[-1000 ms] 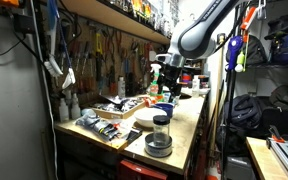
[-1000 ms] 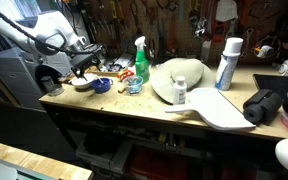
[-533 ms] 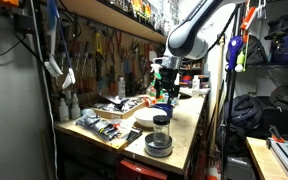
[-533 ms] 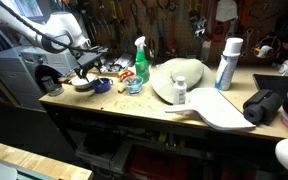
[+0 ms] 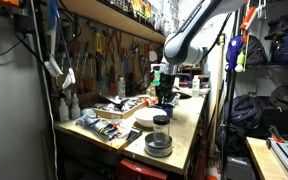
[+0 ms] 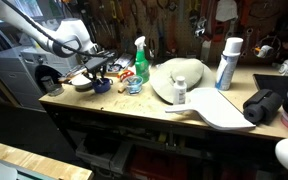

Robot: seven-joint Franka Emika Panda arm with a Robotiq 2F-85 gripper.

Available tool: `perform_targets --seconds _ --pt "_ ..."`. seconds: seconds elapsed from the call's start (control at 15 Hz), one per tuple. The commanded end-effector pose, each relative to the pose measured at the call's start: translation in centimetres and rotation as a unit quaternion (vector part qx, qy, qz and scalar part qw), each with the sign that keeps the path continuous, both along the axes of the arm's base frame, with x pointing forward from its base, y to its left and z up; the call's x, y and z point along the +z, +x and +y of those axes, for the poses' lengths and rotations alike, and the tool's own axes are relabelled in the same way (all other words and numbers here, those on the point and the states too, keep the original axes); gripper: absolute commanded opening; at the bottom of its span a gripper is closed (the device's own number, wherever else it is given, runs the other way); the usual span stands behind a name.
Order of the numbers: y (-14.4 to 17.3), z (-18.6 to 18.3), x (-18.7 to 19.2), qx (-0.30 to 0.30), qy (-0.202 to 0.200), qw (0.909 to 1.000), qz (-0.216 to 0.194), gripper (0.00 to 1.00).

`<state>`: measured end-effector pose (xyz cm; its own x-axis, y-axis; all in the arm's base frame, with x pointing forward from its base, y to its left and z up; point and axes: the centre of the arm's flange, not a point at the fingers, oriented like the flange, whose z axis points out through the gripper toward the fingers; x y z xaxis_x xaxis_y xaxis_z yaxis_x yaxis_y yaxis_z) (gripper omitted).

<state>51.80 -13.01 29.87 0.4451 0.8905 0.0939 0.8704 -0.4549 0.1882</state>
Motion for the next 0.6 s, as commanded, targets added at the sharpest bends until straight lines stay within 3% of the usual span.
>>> perform_targets --seconds 0.0,0.07,0.13,0.27,0.47,0.53 --pt "1.2 0.3 -1.0 -0.007 -0.010 0.9999 -0.003 0.45" --pt "1.3 0.5 -1.2 -0.007 -0.012 0.9999 -0.002 0.50" --pt "1.3 0.7 -1.6 -0.007 -0.015 0.9999 0.001 0.47" --pt "1.5 1.0 -2.0 -0.010 -0.019 0.9998 0.004 0.22" --pt "1.3 0.8 -1.9 -0.023 -0.025 0.9994 0.006 0.07" --pt "1.2 0.6 -1.7 -0.030 -0.030 0.9991 0.006 0.08"
